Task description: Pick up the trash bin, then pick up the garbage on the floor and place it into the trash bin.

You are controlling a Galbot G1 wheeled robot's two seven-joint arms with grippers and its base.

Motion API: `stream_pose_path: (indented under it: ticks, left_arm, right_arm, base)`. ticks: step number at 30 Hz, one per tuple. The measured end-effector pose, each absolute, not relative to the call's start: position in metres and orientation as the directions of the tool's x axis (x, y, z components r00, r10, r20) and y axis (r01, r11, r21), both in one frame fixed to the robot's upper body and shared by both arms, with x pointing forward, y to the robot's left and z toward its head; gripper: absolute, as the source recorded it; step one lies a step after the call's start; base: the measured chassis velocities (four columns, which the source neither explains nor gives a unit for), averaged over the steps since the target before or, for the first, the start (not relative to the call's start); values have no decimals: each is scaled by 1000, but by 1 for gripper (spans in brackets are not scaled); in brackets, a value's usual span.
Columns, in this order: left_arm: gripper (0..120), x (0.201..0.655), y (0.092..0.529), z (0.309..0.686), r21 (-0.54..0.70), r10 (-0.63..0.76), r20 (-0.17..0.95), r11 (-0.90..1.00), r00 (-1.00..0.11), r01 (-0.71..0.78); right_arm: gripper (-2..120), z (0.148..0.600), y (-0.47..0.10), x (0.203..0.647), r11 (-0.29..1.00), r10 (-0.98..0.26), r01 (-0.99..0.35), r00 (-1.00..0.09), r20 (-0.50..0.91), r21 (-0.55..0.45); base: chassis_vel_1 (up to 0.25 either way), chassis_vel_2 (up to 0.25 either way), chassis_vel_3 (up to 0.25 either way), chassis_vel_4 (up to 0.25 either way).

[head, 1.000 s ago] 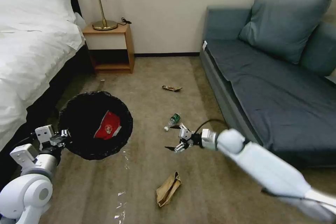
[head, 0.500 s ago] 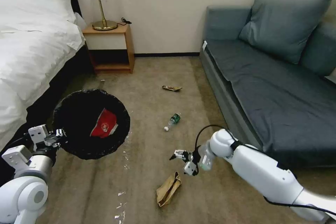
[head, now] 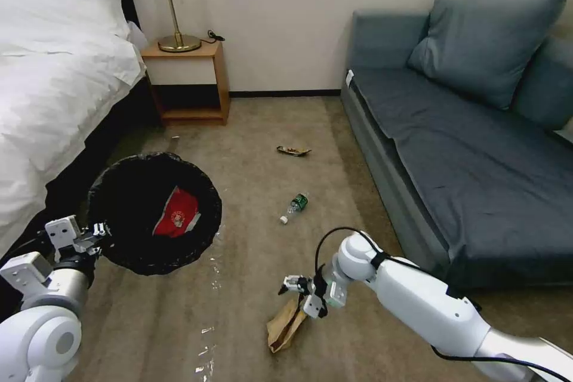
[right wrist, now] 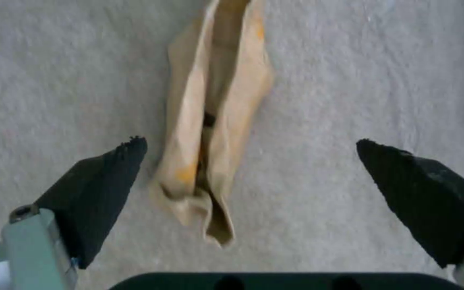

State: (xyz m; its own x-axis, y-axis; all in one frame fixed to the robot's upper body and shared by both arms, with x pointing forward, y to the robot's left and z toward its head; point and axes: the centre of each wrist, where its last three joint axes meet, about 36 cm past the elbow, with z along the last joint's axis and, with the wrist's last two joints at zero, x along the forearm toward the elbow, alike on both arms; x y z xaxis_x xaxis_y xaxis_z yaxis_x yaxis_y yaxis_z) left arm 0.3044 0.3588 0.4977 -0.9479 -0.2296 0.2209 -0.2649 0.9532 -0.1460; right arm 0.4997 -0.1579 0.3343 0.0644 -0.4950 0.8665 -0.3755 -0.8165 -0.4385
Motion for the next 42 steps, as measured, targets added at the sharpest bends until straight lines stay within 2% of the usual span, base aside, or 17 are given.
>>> stream_pose_path:
  ticks: [18, 28, 42]
  left_arm:
    - [1, 301, 355, 496, -142, -233, 238, 952, -943, -271]
    - [1, 300, 353, 495, -151, -231, 239, 951, -943, -271]
    - [1, 289, 346, 499, -155, -226, 224, 952, -948, -263]
  right_arm:
    - [100, 296, -120, 498, -810, -524, -369, 109, 845, -456]
    - [100, 283, -148, 499, -822, -495, -374, 98, 864, -429]
    - [100, 261, -142, 498, -809, -505, -398, 96, 858, -432]
  base:
    - [0, 0, 0, 0]
    - [0, 0, 0, 0]
    - [0, 0, 0, 0]
